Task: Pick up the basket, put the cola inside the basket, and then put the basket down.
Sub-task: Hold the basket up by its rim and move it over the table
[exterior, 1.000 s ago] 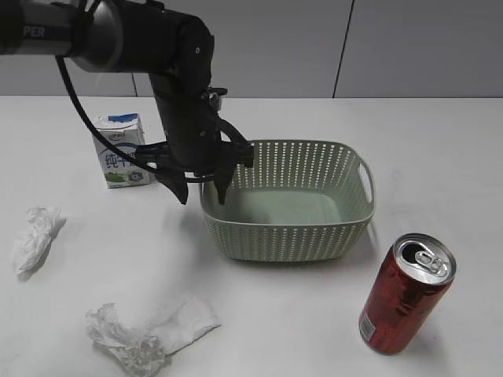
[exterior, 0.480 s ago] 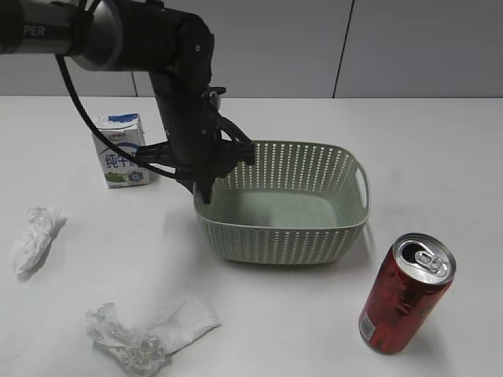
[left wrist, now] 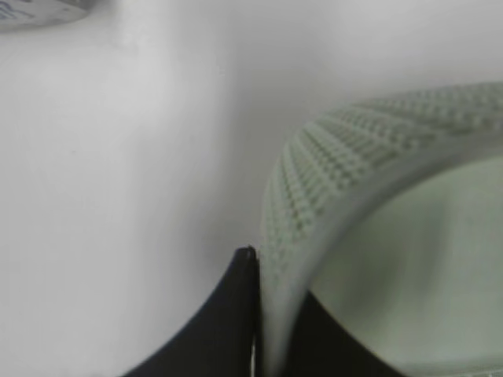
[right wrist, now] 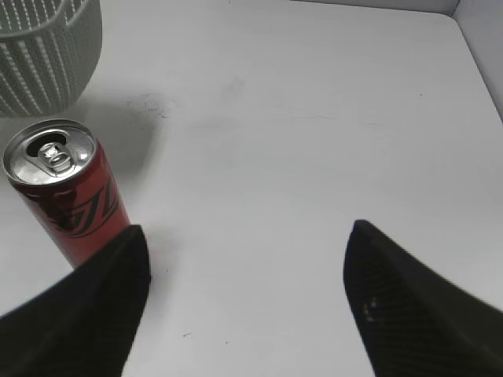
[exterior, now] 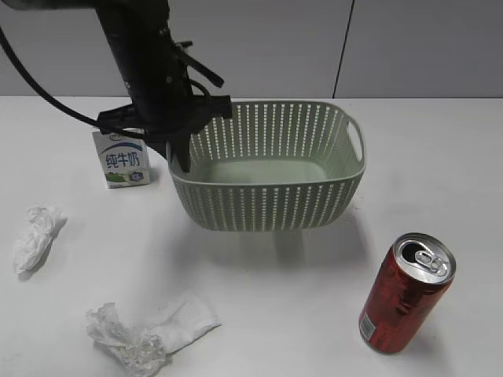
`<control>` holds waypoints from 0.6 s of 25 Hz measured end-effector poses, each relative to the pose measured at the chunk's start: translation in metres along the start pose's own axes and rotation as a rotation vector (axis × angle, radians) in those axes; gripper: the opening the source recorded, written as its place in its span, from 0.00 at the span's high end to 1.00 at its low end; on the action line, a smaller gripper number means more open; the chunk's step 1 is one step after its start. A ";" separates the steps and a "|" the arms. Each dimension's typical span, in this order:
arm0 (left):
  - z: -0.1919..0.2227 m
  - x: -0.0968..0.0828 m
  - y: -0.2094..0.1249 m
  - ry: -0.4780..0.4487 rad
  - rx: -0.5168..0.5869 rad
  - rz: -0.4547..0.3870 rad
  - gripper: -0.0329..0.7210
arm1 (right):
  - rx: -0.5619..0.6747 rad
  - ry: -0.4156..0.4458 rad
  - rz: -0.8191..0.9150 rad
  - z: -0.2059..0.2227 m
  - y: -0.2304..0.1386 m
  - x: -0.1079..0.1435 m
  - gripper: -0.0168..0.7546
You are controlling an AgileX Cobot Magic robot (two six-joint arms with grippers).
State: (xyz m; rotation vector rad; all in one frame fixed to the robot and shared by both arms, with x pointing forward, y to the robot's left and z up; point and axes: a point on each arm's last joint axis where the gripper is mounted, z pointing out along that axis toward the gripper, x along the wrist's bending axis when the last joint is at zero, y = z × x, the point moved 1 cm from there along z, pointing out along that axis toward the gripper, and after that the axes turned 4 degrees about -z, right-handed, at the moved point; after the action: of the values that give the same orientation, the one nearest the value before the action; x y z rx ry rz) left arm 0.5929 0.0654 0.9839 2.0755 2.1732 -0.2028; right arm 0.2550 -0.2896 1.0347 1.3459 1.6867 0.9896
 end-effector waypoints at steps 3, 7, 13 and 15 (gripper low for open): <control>-0.026 -0.001 -0.006 -0.028 -0.045 0.012 0.96 | 0.000 0.000 0.000 0.000 0.000 0.000 0.22; -0.050 0.001 -0.017 -0.059 -0.078 0.018 0.96 | -0.002 0.000 0.001 0.000 0.000 0.000 0.22; -0.056 0.020 -0.051 -0.023 -0.044 0.032 0.96 | -0.044 -0.004 0.002 -0.004 0.008 -0.001 0.22; -0.050 0.031 -0.066 0.002 -0.007 0.026 0.96 | -0.066 0.007 0.014 -0.006 0.019 -0.001 0.22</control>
State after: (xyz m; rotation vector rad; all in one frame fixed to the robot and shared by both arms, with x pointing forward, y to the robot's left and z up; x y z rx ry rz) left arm 0.5252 0.1027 1.0280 2.0995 2.1438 -0.1901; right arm 0.2571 -0.2880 1.0548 1.3143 1.6376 1.0495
